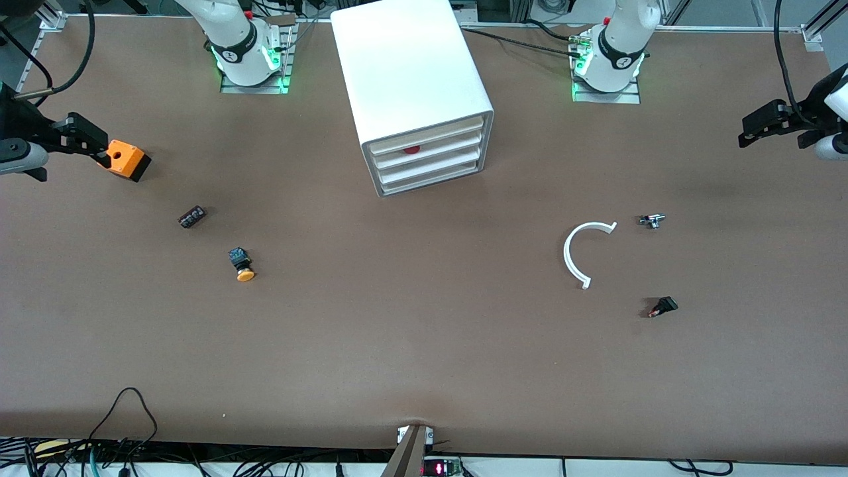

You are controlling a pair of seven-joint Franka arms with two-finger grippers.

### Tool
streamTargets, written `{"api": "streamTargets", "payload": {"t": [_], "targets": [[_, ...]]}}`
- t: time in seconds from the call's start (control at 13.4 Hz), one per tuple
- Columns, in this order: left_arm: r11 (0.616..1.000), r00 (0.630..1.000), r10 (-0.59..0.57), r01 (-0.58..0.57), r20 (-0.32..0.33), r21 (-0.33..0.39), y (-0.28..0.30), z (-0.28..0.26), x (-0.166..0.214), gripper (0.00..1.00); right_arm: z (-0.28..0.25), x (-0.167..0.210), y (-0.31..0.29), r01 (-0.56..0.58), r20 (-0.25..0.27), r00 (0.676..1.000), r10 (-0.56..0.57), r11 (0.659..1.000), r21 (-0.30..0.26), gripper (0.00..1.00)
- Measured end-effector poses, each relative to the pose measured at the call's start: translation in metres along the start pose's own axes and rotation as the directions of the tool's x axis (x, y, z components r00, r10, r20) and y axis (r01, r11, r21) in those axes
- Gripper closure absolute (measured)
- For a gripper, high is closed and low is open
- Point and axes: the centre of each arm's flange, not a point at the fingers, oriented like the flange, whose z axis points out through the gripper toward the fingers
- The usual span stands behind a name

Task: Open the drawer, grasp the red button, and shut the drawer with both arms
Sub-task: 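Move the left gripper toward the white cabinet's drawer handle, then grasp the drawer handle with the left gripper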

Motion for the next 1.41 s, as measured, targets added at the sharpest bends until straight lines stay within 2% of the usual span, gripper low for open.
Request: {"api": "streamTargets", "payload": {"t": [0.15,0.45,0.67,1.12,1.26,1.41], "targets": [[1.000,1.000,0.000,0.000,-0.001,0.000,0.000,-0.001,0.000,0.00,-0.001,0.001,-0.002,-0.005,-0.015,1.000,0.005,1.000,0.031,0.00],[1.000,1.000,0.022,-0.022,-0.001,0.001,0.002,-0.001,-0.002,0.00,-0.001,0.001,-0.002,-0.008,-0.019,1.000,0.009,0.999,0.040,0.00],[0.995,0.994,0.092,-0.091,0.055,-0.029,0.018,0.014,0.001,0.00,-0.001,0.001,-0.001,-0.008,-0.019,1.000,0.009,0.999,0.040,0.00],[0.959,0.949,0.228,-0.180,0.220,-0.218,0.095,0.096,0.035,0.00,-0.001,0.001,-0.001,-0.009,-0.019,1.000,0.010,0.999,0.040,0.00],[0.926,0.919,0.295,-0.207,0.262,-0.316,0.104,0.121,0.041,0.00,-0.001,0.001,-0.001,-0.009,-0.019,1.000,0.010,0.999,0.040,0.00],[0.878,0.891,0.362,-0.227,0.273,-0.422,0.112,0.150,0.051,0.00,-0.001,0.001,0.000,-0.011,-0.020,1.000,0.012,0.999,0.040,0.00]]}}
